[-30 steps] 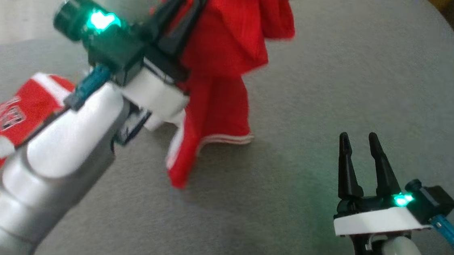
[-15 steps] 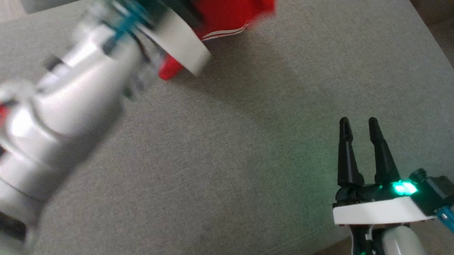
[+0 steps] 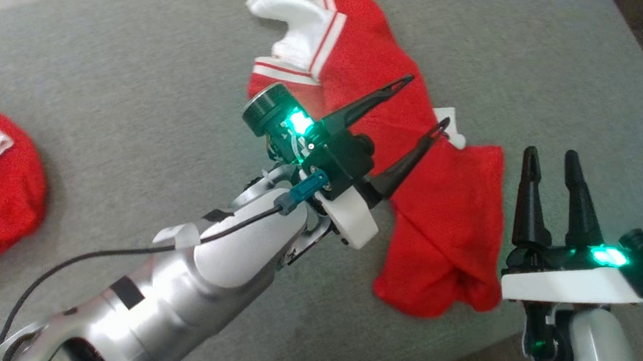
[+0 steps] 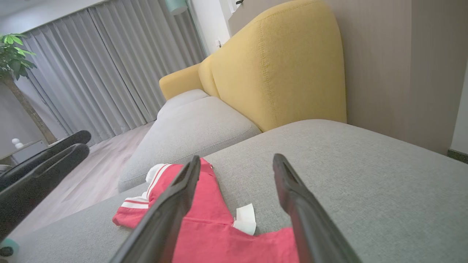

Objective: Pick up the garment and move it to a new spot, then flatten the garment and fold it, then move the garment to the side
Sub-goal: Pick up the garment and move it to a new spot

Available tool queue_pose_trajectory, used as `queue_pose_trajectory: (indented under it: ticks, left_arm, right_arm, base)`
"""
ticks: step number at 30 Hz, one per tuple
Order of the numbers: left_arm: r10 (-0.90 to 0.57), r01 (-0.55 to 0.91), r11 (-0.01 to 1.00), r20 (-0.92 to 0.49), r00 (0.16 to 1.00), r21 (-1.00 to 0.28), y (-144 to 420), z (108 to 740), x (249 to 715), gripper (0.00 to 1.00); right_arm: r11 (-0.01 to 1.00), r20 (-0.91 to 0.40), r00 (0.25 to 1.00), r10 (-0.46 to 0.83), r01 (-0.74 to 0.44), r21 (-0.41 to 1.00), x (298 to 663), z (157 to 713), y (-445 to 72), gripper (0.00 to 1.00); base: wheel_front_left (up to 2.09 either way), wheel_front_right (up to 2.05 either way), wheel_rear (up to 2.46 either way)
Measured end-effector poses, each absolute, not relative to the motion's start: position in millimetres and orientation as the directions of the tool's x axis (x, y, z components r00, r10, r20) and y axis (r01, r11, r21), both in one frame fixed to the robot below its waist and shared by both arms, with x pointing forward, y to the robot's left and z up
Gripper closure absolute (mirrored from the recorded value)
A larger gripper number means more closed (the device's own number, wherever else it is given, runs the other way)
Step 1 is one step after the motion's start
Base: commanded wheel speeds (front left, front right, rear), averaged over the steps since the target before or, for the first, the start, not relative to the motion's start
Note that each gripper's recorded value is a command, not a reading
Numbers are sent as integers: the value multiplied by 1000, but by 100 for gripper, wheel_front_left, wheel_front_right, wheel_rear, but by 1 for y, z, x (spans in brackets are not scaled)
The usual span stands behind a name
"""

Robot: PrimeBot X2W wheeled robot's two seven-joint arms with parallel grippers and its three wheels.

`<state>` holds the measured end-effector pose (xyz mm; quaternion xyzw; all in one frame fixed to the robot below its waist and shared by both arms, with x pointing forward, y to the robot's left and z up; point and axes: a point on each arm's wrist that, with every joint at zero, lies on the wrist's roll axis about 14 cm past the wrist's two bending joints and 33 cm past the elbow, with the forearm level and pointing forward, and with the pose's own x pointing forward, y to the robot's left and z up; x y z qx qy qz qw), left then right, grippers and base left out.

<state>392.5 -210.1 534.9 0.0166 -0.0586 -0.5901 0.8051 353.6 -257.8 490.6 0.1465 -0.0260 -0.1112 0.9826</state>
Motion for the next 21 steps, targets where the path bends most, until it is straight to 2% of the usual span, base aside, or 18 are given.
queue_pose_trajectory:
  ticks: [6,7,13,16,21]
  left_arm:
    - [-911,904,412,74,406,113,-179,528,415,0]
    - [-873,865,488,77,482,117,-158,528,431,0]
    - [-681,675,730,42,731,108,-62,512,470,0]
    - [-568,565,820,9,823,87,-12,499,468,0]
    - [-415,415,910,-14,910,10,43,488,437,0]
  right_arm:
    - [944,24,984,-175,161,287,368,489,-244,0]
    - [949,31,987,-155,140,281,373,490,-238,0]
    - [964,50,995,-83,68,256,386,494,-218,0]
    - [970,46,998,-42,30,241,390,492,-205,0]
    - [975,10,999,37,-39,218,391,479,-179,0]
  base:
    - [0,0,0]
    - [0,0,0]
    - [0,0,0]
    - [0,0,0]
    - [0,0,0]
